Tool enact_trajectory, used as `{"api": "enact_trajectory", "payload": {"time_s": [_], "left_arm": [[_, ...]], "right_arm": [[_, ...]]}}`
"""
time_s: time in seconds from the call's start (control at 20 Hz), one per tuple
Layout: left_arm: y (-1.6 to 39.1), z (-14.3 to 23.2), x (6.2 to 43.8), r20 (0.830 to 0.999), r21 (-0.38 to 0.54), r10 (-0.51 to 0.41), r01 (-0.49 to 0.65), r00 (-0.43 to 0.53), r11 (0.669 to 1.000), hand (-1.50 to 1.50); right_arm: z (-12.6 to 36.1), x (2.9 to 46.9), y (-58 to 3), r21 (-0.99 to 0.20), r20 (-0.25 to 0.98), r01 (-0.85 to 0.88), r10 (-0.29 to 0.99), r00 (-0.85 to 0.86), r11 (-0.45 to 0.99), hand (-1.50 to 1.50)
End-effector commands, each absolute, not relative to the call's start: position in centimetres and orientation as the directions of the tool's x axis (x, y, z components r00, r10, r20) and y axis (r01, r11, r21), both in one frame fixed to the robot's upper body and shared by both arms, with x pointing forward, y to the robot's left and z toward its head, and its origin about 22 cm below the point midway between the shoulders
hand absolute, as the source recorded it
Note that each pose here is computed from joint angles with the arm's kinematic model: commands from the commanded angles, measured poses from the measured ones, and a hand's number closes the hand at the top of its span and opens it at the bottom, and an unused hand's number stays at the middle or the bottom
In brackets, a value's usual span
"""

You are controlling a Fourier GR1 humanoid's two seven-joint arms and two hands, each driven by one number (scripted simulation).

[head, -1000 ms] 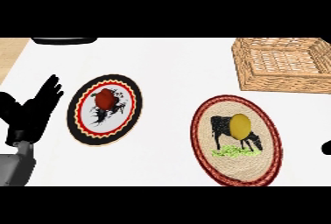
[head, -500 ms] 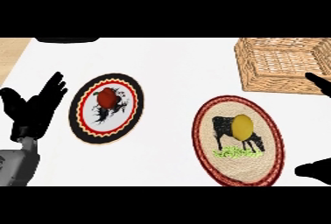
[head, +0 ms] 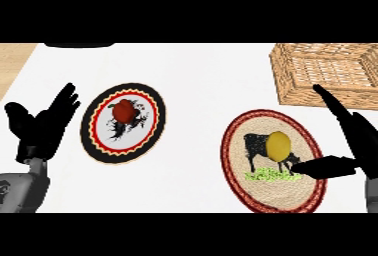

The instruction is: Pick the lemon from the placemat and place it in the basket

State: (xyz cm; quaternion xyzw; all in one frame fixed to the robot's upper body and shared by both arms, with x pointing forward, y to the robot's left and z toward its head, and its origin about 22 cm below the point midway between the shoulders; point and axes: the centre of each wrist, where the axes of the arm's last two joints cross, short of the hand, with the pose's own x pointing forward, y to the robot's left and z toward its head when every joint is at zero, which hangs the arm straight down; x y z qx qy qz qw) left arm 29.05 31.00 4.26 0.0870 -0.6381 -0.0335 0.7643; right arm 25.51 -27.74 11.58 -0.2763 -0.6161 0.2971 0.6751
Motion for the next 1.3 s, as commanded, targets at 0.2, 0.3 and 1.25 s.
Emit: {"api": "enact_trajectory", "payload": {"time_s": [0.2, 0.3, 1.25], "left_arm": [[31.5, 4.6, 30.0, 0.968, 0.189, -0.174, -0.071, 0.181, 0.979, 0.00], [32.7, 4.6, 28.8, 0.970, 0.174, -0.161, -0.055, 0.184, 0.983, 0.00], [33.2, 3.9, 29.2, 0.968, 0.184, -0.168, -0.067, 0.188, 0.981, 0.00]], "right_arm": [[7.2, 28.3, -25.8, -0.769, 0.610, -0.133, 0.780, 0.141, 0.625, -1.50], [6.8, 28.8, -27.8, -0.764, 0.605, -0.163, 0.781, 0.156, 0.624, -1.50], [5.8, 26.6, -28.8, -0.730, 0.641, -0.232, 0.762, 0.095, 0.643, -1.50]]}}
